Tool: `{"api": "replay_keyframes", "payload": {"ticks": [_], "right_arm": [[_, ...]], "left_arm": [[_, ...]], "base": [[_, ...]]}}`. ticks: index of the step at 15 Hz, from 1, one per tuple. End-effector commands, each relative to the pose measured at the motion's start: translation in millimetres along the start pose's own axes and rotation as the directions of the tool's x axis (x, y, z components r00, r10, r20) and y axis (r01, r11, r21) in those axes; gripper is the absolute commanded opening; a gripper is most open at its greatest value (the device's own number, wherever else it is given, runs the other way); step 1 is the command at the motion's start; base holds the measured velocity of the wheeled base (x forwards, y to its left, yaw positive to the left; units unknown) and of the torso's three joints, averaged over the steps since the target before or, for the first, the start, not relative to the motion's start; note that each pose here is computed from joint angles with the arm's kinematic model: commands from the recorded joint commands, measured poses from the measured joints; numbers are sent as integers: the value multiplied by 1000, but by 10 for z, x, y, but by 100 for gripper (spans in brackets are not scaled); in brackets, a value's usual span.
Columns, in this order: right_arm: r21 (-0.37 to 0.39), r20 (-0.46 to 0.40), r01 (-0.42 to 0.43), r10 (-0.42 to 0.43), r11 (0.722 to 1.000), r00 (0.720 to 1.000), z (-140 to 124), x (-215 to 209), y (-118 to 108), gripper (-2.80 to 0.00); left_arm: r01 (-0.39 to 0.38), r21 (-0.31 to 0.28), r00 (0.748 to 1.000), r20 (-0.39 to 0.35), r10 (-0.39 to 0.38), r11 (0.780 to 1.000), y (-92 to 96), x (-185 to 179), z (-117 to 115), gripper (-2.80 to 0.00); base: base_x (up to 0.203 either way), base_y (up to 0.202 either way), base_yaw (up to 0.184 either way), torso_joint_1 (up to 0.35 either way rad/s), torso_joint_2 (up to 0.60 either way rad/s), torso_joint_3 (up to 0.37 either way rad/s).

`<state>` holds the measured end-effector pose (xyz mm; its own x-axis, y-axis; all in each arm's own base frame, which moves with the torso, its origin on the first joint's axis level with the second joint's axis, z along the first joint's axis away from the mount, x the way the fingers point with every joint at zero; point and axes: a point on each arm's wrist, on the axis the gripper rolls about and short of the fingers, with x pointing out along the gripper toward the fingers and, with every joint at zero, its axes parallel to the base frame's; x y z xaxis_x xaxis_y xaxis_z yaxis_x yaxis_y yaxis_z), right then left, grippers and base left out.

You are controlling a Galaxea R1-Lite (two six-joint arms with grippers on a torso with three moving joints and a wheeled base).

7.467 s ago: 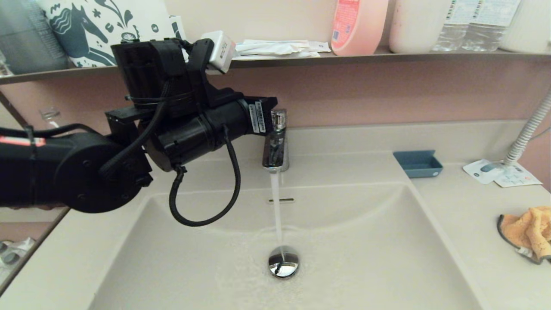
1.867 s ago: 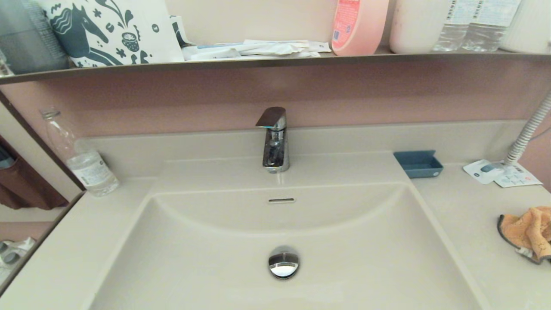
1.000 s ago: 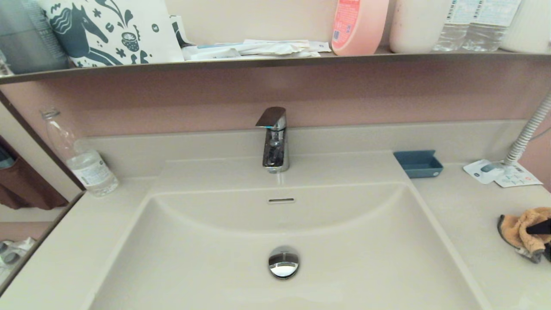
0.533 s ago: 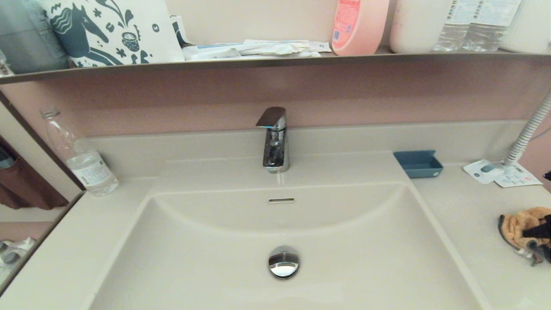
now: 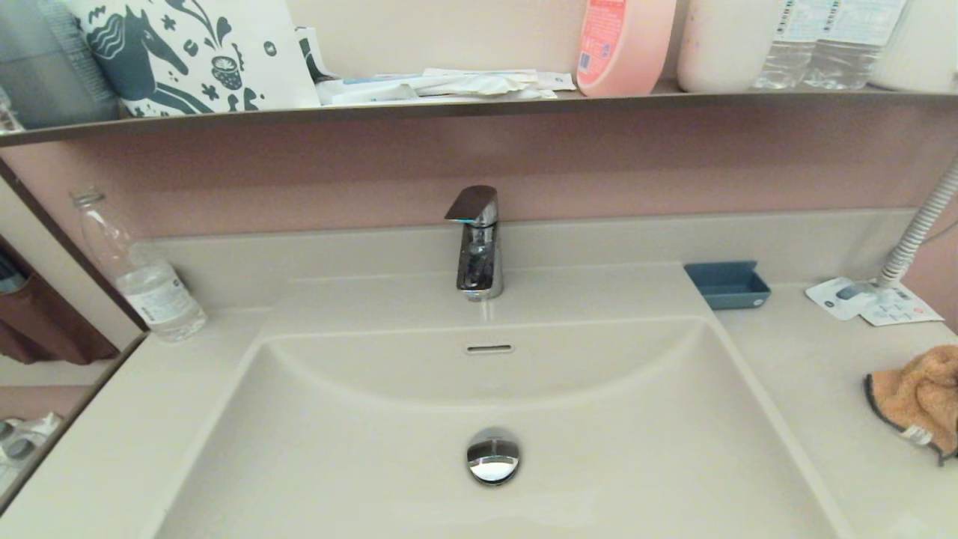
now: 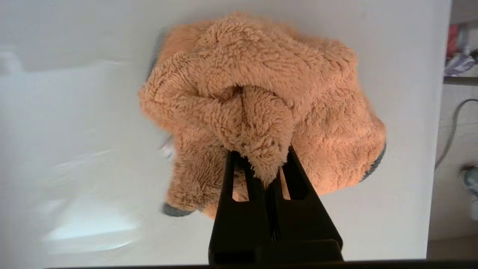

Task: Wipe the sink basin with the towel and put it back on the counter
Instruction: Pick up the cloth, then wipe the sink

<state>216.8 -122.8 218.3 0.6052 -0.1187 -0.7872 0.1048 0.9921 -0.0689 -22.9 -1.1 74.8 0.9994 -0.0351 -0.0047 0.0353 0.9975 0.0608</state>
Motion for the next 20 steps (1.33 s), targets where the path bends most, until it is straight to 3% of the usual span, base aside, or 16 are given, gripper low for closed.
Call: {"api": "replay_keyframes", "payload": {"ticks": [1,5,8,11,14,15,18,20], "right_arm": [[-10,71,8,-7,1000,997,57,-362,111,-280],[-15,188,-114,115,993,975,203,-1113,610,-280],[4,251,-270,261,963,932,292,-1594,1008,-280],[-3,206,-384,377,923,903,219,-1801,1407,-280],[-26,104,-462,462,887,881,92,-1827,1913,-280],[-20,61,-449,449,893,891,46,-1764,2143,-280],[-37,-74,-263,260,964,963,-256,-1260,2905,-280],[-43,-92,-209,204,977,975,-409,-1019,3076,-280]], "left_arm": [[0,0,1000,-1,0,1000,0,1,0,-280],[0,0,1000,-1,0,1000,0,1,0,-280],[0,0,1000,-1,0,1000,0,1,0,-280],[0,0,1000,-1,0,1000,0,1,0,-280],[0,0,1000,-1,0,1000,0,1,0,-280],[0,0,1000,-1,0,1000,0,1,0,-280],[0,0,1000,-1,0,1000,0,1,0,-280],[0,0,1000,-1,0,1000,0,1,0,-280]], "base": [[0,0,0,0,0,0],[0,0,0,0,0,0],[0,0,0,0,0,0],[0,0,0,0,0,0],[0,0,0,0,0,0],[0,0,0,0,0,0],[0,0,0,0,0,0],[0,0,0,0,0,0]]}}
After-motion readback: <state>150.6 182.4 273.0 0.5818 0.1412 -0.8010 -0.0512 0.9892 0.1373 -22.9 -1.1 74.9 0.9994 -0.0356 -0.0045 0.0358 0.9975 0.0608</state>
